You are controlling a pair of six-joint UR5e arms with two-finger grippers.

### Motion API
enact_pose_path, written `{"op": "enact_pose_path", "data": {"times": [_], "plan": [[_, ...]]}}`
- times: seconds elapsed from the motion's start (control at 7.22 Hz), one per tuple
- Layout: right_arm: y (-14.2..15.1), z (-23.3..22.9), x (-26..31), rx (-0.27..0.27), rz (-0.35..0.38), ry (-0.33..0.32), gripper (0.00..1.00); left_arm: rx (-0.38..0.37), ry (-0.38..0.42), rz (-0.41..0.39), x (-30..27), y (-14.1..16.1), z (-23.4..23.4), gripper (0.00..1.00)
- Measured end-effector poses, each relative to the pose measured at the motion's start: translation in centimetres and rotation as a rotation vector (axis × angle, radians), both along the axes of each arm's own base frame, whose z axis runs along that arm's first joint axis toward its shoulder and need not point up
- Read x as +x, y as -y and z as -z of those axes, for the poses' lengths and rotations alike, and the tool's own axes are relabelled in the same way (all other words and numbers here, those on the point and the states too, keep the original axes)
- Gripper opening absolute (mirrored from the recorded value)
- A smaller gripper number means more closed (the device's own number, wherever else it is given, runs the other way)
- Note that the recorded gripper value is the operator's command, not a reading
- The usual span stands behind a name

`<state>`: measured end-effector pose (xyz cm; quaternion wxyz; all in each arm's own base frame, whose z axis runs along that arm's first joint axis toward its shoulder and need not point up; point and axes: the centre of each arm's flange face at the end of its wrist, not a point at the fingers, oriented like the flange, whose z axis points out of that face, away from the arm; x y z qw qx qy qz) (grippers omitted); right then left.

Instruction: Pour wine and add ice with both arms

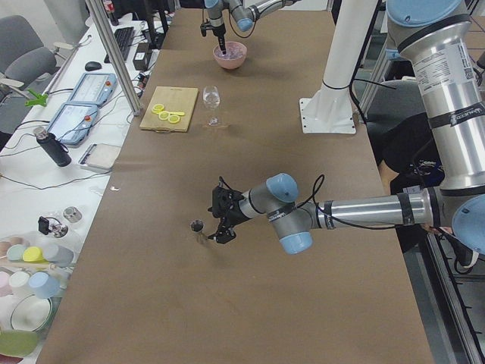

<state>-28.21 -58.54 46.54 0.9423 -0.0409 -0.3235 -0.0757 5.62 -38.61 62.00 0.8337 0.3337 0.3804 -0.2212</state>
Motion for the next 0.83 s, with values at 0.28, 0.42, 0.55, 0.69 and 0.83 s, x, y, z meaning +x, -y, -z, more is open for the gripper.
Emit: {"op": "enact_pose_path", "data": {"times": [0.28, 0.42, 0.55, 0.69, 0.83], "plan": [[0.1, 0.6, 0.3, 0.007, -0.006, 0.007, 0.04, 0.016, 0.038, 0.057, 2.4, -0.1, -1.5, 0.98], [0.2, 1.1, 0.6, 0.013, -0.013, 0.014, 0.00, 0.022, 0.041, 0.093, 3.8, 0.0, -1.8, 0.98], [0.2, 1.9, 1.0, 0.021, -0.020, 0.025, 0.15, 0.032, 0.030, 0.125, 5.2, 0.3, -1.7, 0.98], [0.2, 2.6, 1.5, 0.028, -0.025, 0.033, 0.57, 0.040, 0.023, 0.146, 6.3, 0.3, -1.5, 0.98], [0.1, 2.8, 1.7, 0.028, -0.028, 0.035, 0.58, 0.051, 0.028, 0.161, 7.2, 0.2, -1.5, 0.98]]}}
